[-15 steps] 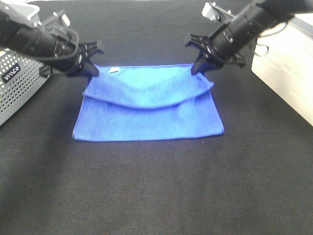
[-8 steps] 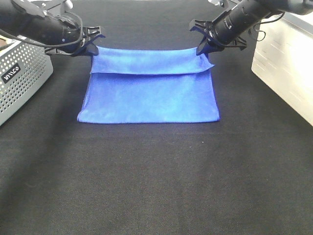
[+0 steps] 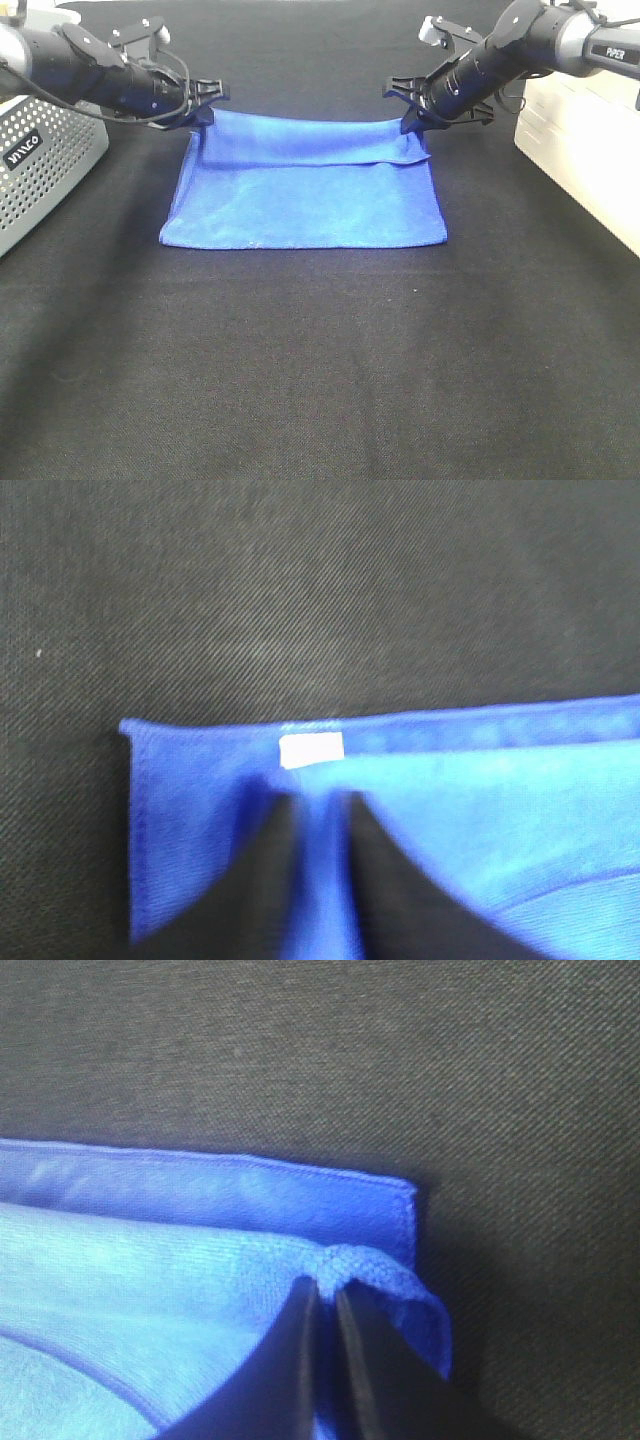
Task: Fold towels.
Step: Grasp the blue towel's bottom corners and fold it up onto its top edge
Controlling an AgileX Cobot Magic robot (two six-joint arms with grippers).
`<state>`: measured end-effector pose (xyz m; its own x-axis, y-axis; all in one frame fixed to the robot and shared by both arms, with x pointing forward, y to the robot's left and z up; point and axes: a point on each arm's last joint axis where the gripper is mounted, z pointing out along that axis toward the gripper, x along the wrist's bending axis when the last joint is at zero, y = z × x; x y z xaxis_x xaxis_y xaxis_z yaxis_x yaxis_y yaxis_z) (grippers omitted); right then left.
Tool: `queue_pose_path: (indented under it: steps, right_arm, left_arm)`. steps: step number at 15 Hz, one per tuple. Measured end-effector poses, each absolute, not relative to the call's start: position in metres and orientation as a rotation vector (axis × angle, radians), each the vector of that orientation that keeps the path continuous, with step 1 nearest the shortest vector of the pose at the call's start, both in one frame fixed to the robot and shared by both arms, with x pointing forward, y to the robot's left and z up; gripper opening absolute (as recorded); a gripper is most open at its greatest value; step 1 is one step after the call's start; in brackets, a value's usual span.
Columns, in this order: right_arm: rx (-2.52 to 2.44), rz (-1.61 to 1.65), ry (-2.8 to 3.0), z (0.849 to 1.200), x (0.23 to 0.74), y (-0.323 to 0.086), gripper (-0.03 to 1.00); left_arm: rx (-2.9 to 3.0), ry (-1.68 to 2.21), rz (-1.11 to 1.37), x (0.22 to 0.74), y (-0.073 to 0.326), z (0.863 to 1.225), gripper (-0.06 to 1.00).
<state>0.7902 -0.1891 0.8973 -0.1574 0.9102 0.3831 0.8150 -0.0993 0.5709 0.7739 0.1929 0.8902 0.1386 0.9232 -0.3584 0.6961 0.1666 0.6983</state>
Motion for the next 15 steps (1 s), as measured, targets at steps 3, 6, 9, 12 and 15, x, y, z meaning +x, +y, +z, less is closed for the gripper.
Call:
queue_pose_path:
  steps: [3,6,9,12,15]
  right_arm:
    - [1.940,1.084,2.029,0.897,0.790,-0.189,0.47]
    - [1.929,0.978,2.167,0.905,0.779,-0.189,0.83]
    - [1.968,0.936,2.208,0.928,0.770,-0.190,0.86]
    - [2.090,0.840,2.290,0.931,0.758,-0.189,0.86]
    - [2.187,0.703,2.388,0.928,0.746,-0.189,0.85]
  left_arm:
    - [1.606,1.600,0.360,0.774,0.193,0.892,0.64]
    - [1.692,1.567,0.304,0.768,0.194,0.900,0.70]
    - [1.769,1.581,0.102,0.756,0.206,0.911,0.70]
    - [1.789,1.647,-0.093,0.743,0.216,0.922,0.68]
    - [1.767,1.791,-0.200,0.713,0.217,0.911,0.67]
